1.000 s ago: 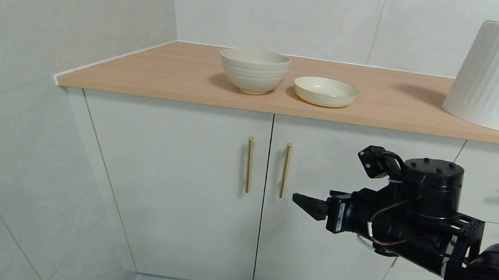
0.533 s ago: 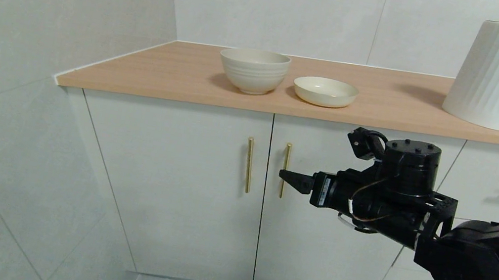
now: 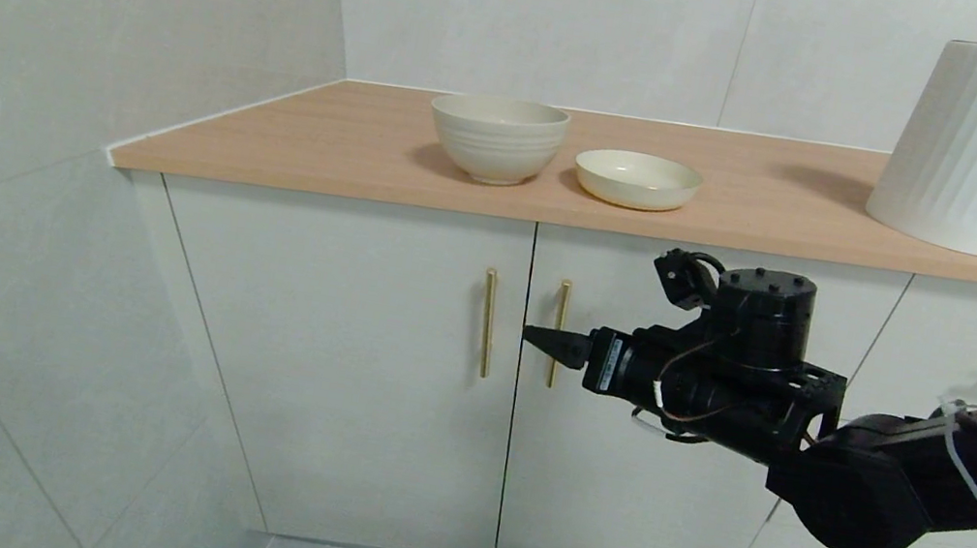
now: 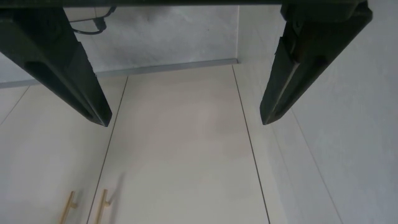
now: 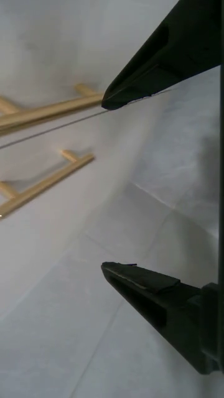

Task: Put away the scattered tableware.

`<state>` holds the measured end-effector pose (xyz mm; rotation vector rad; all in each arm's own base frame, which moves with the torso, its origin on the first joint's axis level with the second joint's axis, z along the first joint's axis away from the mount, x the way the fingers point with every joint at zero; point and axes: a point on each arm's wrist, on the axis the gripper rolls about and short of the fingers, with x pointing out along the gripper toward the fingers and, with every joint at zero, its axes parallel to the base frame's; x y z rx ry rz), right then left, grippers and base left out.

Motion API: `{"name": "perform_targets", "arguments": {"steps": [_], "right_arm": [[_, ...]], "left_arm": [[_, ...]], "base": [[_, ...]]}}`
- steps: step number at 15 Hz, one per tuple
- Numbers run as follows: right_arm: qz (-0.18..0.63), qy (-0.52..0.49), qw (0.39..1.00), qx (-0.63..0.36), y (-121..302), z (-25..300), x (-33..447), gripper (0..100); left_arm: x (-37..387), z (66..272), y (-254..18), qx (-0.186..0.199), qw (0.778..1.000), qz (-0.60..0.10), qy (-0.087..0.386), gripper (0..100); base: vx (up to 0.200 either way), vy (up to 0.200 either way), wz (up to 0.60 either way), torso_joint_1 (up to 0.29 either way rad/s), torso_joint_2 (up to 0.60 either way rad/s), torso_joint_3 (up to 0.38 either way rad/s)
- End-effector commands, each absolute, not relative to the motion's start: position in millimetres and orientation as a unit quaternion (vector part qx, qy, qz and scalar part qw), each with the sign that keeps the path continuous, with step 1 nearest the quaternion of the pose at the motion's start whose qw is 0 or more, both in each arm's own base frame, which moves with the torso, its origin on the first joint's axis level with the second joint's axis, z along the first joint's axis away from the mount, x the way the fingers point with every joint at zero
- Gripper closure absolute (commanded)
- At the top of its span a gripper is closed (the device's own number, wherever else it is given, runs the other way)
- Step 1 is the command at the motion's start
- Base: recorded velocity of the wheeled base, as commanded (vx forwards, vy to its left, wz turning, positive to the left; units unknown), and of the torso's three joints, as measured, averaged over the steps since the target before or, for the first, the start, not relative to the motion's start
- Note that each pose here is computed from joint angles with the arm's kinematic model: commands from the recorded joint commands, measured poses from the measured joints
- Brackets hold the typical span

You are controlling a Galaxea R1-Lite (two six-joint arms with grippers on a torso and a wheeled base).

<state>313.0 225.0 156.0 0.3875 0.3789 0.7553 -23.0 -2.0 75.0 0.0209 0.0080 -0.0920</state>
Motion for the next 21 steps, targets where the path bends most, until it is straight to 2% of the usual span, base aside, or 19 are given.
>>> {"name": "perform_targets", "arguments": {"steps": [1, 15, 21], "right_arm": [[0.362, 0.186, 0.894, 0.186, 234.5, 145.2, 327.1, 0], [0.354, 0.135, 0.900, 0.218, 250.5, 104.4, 365.3, 0], [0.363, 0.148, 0.887, 0.244, 258.8, 105.1, 359.0, 0]], "left_arm": [[-23.1, 75.2, -2.0, 0.010, 0.999, -0.046, 0.003, 0], [-23.1, 75.2, -2.0, 0.011, 0.999, -0.046, 0.003, 0], [-23.0, 74.8, -2.0, 0.011, 0.999, -0.046, 0.004, 0]], "base": [[0.000, 0.000, 0.00, 0.000, 0.00, 0.000], [0.000, 0.000, 0.00, 0.000, 0.00, 0.000], [0.000, 0.000, 0.00, 0.000, 0.00, 0.000]]}}
